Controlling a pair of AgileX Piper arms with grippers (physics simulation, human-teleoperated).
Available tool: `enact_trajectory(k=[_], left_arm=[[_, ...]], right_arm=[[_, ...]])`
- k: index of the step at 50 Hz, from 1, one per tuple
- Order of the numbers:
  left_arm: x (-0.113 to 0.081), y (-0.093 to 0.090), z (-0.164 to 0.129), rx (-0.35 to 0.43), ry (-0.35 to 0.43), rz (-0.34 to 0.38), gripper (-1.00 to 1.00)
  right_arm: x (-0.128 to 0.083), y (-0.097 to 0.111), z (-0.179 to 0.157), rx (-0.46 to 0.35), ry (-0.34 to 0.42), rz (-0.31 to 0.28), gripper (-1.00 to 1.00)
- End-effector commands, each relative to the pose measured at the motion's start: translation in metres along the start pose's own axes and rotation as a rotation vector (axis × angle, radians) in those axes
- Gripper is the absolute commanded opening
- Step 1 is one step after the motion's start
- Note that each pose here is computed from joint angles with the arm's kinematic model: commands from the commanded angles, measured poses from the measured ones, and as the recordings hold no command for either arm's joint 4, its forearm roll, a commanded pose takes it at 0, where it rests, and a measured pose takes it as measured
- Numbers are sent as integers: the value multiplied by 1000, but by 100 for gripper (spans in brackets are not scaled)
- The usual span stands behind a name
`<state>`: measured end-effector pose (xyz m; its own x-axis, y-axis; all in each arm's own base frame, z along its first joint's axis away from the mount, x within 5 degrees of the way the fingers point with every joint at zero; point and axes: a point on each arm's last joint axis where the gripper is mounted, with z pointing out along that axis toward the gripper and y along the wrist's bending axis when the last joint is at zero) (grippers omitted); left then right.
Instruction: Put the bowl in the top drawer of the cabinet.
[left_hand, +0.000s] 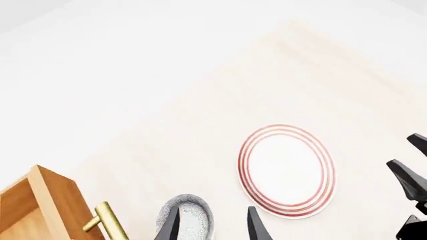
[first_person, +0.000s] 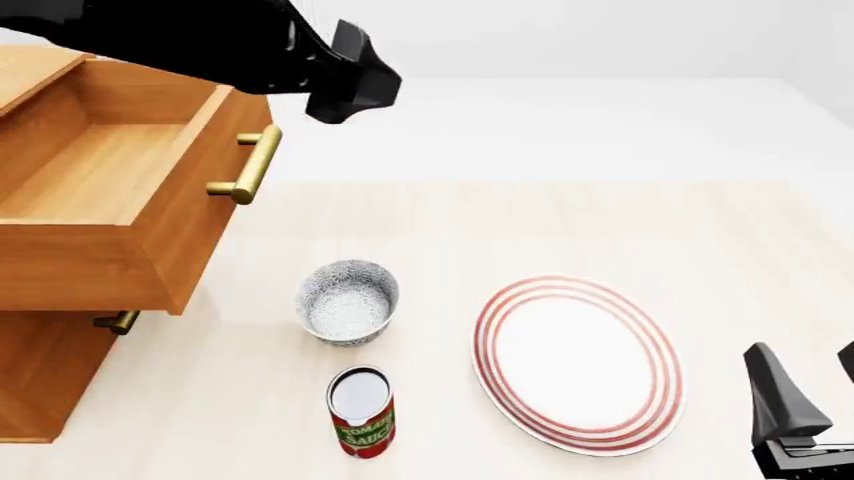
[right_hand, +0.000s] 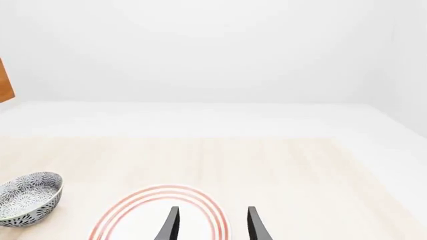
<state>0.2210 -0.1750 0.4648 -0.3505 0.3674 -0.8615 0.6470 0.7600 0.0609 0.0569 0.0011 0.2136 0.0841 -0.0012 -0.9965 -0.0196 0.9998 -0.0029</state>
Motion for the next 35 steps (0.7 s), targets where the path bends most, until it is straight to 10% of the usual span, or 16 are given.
enact_trajectory(k=[1, 35], left_arm=[[19, -16, 28, 43, 57, -61, 100], [57, -1, 87, -3, 163, -109, 100]], right_arm=[[0, 0, 0, 0, 0, 0, 100], [0, 0, 0, 0, 0, 0, 100]])
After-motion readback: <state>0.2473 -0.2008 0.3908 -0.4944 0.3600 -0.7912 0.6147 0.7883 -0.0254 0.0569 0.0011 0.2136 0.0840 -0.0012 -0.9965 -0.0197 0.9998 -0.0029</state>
